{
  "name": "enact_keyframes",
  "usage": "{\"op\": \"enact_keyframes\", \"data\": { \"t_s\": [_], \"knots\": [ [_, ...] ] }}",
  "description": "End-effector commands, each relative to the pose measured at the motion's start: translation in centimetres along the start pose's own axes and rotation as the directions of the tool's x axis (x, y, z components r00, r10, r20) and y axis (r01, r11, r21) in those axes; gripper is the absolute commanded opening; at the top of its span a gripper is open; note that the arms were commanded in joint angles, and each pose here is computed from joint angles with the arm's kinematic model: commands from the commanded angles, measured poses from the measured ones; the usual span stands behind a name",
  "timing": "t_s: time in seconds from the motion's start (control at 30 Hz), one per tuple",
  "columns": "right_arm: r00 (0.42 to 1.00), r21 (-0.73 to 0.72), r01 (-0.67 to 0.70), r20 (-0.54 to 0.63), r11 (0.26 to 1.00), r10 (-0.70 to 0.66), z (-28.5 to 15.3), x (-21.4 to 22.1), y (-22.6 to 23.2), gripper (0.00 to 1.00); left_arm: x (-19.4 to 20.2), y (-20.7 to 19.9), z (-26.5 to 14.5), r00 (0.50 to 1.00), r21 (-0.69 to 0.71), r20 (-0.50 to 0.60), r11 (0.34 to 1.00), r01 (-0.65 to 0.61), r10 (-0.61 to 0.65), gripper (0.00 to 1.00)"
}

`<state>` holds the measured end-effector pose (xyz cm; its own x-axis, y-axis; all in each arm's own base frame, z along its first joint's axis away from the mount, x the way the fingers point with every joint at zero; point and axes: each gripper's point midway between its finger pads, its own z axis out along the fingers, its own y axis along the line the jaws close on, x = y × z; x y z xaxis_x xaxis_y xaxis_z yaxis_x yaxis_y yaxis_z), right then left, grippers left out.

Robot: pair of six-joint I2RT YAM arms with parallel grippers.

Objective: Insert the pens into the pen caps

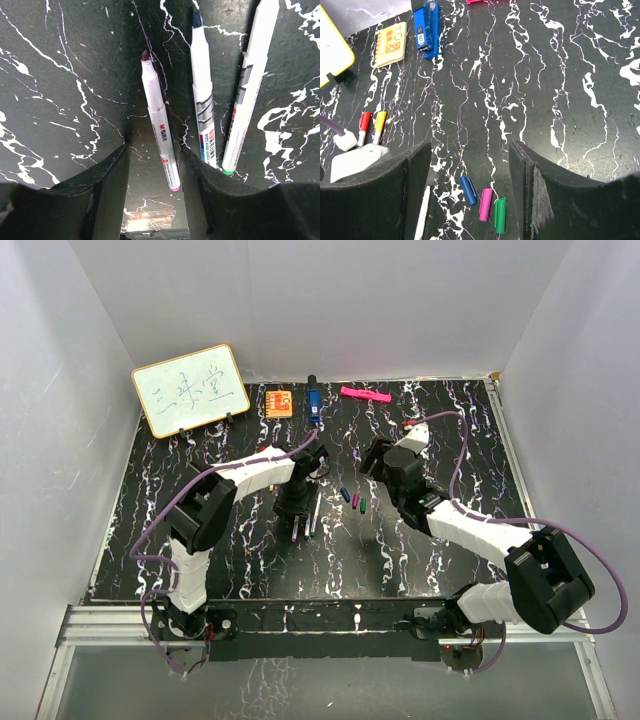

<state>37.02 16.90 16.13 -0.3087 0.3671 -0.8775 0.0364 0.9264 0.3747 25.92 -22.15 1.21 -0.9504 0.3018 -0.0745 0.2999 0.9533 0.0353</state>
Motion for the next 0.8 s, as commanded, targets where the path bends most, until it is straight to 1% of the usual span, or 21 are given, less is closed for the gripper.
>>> {"op": "enact_keyframes", "data": {
  "t_s": [0.0, 0.1, 0.27, 0.33, 0.43, 0.57, 0.77],
  "knots": [
    [0.997, -0.036, -0.051, 0.053, 0.998, 0.052, -0.3, -1.7, 0.8, 0.61, 0.7, 2.6, 2.4, 0.999, -0.137, -0.039, 0.990, -0.029, 0.024, 0.41],
    [0.997, -0.036, -0.053, 0.048, 0.998, 0.055, -0.3, -1.6, 0.7, 0.61, 0.4, 2.5, 2.6, 0.999, -0.134, -0.023, 0.991, -0.025, 0.022, 0.38],
    [0.997, -0.035, -0.057, 0.049, 0.998, 0.058, -0.3, -1.6, 0.6, 0.61, 0.1, 2.5, 3.4, 0.999, -0.139, -0.027, 0.990, -0.027, 0.023, 0.27],
    [0.997, -0.033, -0.058, 0.049, 0.998, 0.060, -0.4, -1.6, 0.5, 0.61, 0.3, 2.6, 3.7, 0.999, -0.138, -0.040, 0.990, -0.030, 0.025, 0.18],
    [0.997, -0.032, -0.063, 0.049, 0.997, 0.065, -0.4, -1.5, 0.5, 0.61, 0.6, 2.3, 4.2, 0.998, -0.126, -0.060, 0.991, -0.041, 0.034, 0.00],
    [0.997, -0.037, -0.061, 0.037, 0.997, 0.062, -0.2, -1.2, 0.5, 0.61, 1.3, 2.6, 4.9, 0.995, -0.130, -0.087, 0.990, -0.057, 0.046, 0.00],
    [0.999, -0.028, -0.046, 0.008, 0.999, 0.046, 0.1, -0.2, 0.3, 0.58, 1.9, 2.6, 4.9, 0.995, -0.096, -0.086, 0.994, -0.052, 0.044, 0.00]
  ]
}}
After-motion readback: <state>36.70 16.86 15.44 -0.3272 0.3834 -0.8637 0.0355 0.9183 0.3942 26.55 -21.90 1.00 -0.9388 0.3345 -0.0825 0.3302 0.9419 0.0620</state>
